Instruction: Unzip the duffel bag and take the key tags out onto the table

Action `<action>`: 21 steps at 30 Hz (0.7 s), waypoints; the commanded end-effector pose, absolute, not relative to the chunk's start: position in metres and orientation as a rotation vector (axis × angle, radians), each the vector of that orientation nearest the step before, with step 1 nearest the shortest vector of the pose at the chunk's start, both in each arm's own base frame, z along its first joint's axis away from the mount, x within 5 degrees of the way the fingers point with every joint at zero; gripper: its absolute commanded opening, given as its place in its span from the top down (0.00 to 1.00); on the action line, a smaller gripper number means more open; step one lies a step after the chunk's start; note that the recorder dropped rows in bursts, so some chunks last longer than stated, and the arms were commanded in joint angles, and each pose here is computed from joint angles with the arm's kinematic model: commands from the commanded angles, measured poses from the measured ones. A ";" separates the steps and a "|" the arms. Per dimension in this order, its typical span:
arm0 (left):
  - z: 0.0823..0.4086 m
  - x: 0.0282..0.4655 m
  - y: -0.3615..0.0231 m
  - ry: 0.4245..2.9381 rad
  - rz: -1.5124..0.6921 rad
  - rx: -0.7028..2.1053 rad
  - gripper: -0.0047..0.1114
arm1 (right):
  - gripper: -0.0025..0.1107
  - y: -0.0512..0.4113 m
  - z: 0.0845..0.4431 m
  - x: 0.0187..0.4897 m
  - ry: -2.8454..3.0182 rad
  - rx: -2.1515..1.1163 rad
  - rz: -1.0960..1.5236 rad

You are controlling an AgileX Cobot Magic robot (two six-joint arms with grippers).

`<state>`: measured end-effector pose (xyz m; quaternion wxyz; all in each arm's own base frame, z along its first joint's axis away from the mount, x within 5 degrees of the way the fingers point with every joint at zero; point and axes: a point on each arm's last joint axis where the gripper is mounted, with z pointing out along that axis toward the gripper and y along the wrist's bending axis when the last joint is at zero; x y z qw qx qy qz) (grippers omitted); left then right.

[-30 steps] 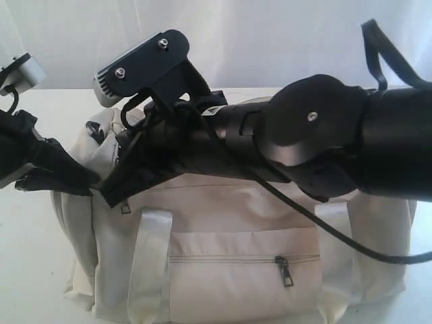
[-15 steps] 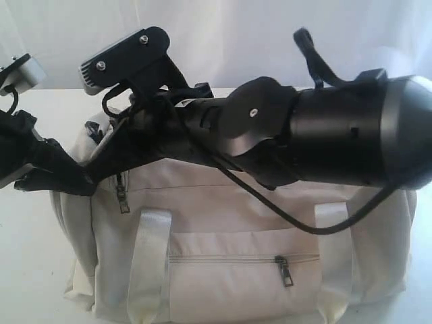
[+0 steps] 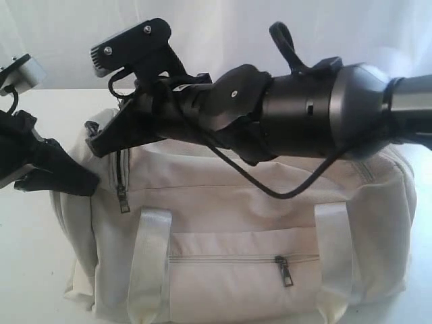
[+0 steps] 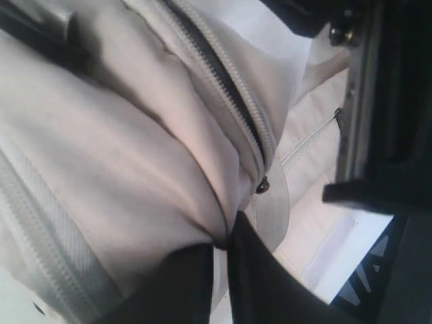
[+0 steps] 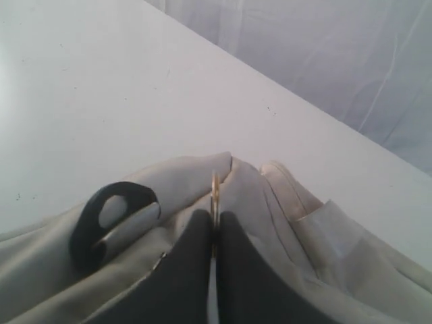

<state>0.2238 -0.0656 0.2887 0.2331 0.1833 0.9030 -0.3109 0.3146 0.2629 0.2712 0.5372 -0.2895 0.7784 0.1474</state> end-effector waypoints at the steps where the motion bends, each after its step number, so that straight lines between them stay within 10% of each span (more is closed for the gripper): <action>1: 0.294 0.219 -0.068 2.469 -0.913 0.524 0.96 | 0.98 0.256 0.271 0.331 1.909 -0.702 0.427; 21: 0.275 0.216 -0.043 2.743 -0.537 0.415 0.96 | 0.98 0.220 0.262 0.428 2.055 -0.562 0.669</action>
